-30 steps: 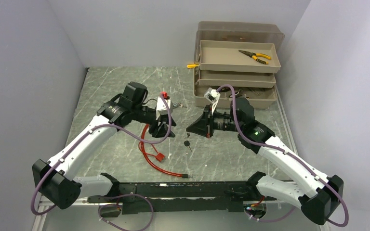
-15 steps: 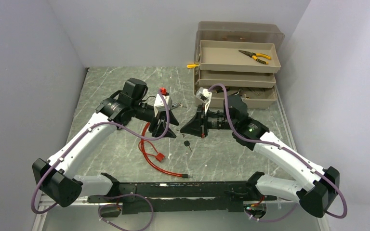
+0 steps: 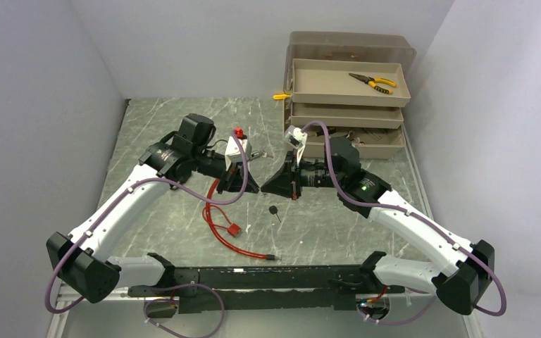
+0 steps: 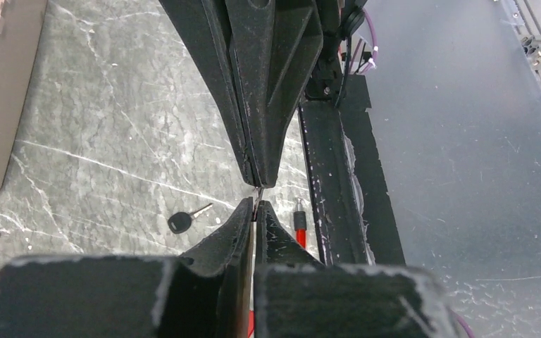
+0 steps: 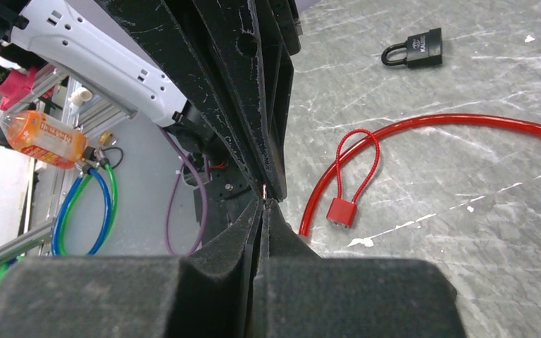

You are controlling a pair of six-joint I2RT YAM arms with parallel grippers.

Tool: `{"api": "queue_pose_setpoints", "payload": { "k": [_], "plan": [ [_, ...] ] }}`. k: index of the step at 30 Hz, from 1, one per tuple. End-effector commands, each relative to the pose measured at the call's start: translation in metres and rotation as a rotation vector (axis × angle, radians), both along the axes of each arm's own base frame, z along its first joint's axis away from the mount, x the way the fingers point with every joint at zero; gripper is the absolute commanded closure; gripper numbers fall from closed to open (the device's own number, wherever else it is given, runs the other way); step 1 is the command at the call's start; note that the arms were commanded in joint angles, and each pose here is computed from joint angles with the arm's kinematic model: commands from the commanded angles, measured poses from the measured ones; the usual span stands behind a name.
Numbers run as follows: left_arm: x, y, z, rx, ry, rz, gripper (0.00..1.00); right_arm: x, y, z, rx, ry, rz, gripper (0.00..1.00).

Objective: Unlock with the key
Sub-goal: Adjust the key.

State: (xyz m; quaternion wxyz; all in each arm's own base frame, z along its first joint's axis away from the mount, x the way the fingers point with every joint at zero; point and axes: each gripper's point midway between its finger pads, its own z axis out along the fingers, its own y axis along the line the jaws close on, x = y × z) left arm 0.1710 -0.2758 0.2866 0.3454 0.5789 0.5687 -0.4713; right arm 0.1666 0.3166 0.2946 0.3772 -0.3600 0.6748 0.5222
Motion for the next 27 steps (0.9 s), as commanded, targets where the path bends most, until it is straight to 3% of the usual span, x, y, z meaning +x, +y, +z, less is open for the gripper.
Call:
{"api": "queue_pose_setpoints", "payload": {
  "k": [1,6,9,13,27],
  "plan": [
    [0.0,-0.001,0.024,-0.048,-0.067,-0.021,0.97,0.002,0.006,0.024,0.051,-0.084,0.012,1.0],
    [-0.005,0.002,0.023,-0.048,-0.08,-0.041,1.0,0.004,0.006,0.024,0.048,-0.087,0.004,1.0],
    [-0.005,0.003,0.022,-0.04,-0.081,-0.036,1.0,0.008,0.004,0.022,0.04,-0.092,-0.025,0.77],
    [-0.007,0.005,0.021,-0.035,-0.088,-0.038,1.0,0.012,-0.001,0.026,0.058,-0.11,-0.058,0.65],
    [-0.006,0.006,0.024,-0.032,-0.102,-0.023,1.0,-0.008,0.006,0.024,0.107,-0.076,0.097,0.67]
  ]
}}
